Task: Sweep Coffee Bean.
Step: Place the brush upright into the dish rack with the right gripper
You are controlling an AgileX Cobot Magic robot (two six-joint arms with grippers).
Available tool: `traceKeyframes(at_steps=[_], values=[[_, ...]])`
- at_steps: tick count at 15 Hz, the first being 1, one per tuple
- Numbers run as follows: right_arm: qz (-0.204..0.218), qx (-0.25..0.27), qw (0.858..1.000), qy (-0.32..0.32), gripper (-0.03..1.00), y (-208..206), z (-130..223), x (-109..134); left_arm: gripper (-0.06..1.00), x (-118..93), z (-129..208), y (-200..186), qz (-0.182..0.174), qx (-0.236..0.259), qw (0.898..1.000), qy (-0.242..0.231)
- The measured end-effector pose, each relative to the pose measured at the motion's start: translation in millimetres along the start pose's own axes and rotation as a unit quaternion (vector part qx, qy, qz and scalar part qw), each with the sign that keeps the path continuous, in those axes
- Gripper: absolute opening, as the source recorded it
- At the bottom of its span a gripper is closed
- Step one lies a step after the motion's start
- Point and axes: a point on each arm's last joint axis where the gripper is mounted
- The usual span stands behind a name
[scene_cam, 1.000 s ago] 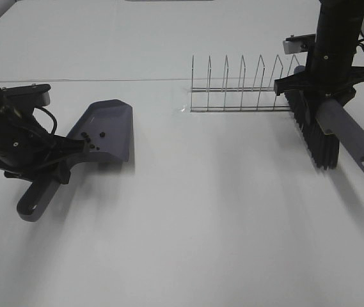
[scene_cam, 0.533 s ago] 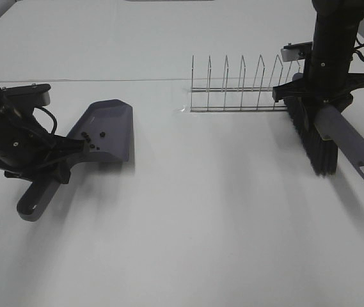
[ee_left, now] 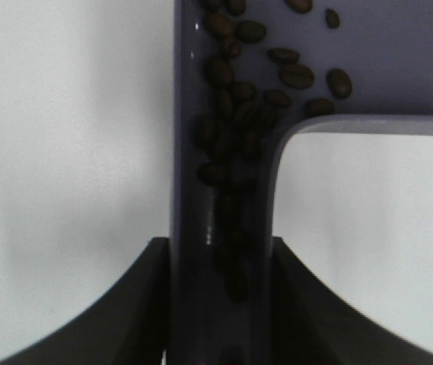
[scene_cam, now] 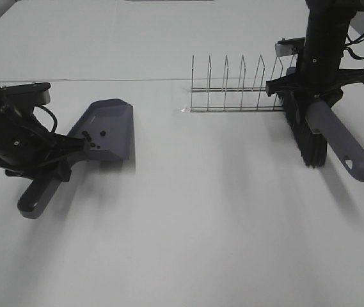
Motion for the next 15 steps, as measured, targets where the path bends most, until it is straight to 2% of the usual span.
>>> traceKeyframes(at_steps=[11, 15], values=[[0.011, -0.003, 1.000, -0.006, 0.34, -0.1, -2.0, -1.9, 0.35, -0.1, -0.3, 0.0, 0.000, -0.001, 1.000, 0.001], [0.004, -0.043, 0.999, -0.002, 0.34, -1.5, -24.6, 1.4, 0.35, -0.1, -0.3, 0.0, 0.000, -0.001, 1.000, 0.001]])
Point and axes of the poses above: a point on each arm's last joint axis where the gripper is mounted, y pointing out along that axis toward the gripper, x along the wrist's bending axis when the last joint is at zero, z = x × y
